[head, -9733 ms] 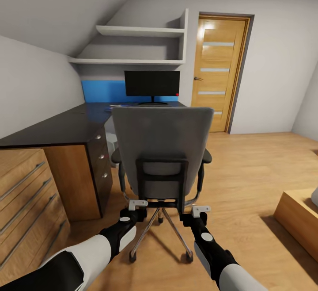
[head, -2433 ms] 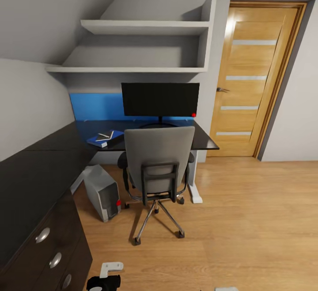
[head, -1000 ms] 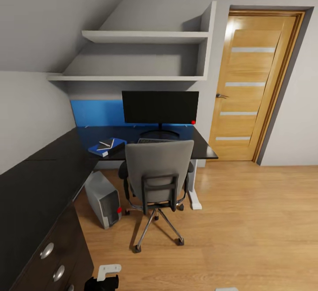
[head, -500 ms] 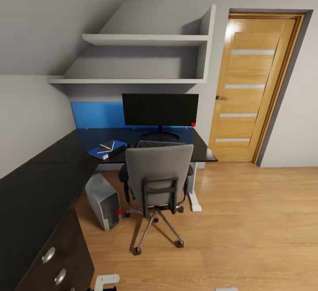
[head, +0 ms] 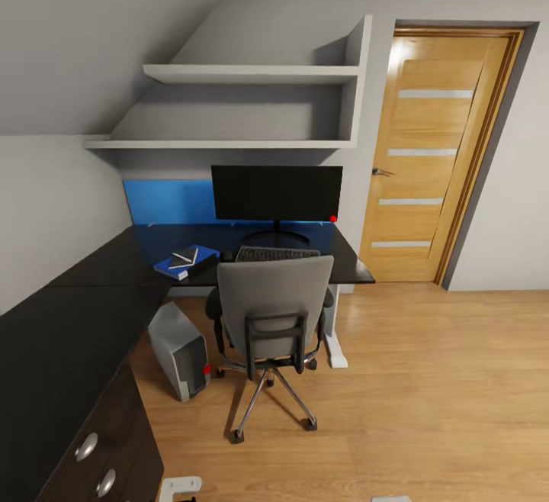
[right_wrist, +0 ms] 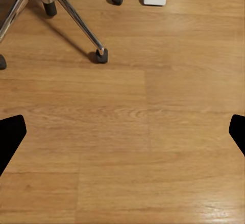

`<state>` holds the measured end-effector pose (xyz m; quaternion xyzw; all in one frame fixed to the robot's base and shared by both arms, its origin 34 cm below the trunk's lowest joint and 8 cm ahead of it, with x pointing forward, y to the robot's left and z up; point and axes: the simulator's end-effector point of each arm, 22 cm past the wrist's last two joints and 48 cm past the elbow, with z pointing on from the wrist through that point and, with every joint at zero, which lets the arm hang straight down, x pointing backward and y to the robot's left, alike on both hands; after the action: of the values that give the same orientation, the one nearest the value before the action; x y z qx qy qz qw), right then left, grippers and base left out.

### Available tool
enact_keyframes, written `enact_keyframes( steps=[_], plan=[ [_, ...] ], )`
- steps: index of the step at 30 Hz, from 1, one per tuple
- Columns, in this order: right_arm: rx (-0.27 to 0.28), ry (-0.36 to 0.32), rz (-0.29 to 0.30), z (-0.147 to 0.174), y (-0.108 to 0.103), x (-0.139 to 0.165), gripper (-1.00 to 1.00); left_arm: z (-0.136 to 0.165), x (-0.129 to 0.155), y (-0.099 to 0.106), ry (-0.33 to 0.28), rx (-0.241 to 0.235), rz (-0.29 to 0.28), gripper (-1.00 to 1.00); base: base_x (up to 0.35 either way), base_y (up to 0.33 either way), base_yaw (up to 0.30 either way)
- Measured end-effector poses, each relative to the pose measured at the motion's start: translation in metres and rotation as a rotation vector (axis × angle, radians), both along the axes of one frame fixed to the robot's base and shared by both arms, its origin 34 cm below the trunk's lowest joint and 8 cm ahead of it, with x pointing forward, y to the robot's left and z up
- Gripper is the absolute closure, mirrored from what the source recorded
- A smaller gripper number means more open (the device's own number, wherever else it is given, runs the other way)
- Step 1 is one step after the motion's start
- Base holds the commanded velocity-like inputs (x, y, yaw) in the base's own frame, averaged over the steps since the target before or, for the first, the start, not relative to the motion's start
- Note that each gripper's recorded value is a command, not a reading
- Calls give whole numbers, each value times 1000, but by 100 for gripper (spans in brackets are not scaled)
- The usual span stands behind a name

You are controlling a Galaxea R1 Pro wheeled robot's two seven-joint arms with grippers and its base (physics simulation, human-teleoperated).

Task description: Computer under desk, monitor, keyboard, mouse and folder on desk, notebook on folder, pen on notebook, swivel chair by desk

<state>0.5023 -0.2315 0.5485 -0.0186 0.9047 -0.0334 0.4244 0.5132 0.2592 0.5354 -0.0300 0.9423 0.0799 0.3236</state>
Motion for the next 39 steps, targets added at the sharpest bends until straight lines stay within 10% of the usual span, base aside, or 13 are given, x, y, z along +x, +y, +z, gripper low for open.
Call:
enact_keyframes(
  steps=[39],
  plan=[
    [0,1,1,61,0,-1,-100,59,-4,-1,7,-2,-3,-100,0,0,0]
  ],
)
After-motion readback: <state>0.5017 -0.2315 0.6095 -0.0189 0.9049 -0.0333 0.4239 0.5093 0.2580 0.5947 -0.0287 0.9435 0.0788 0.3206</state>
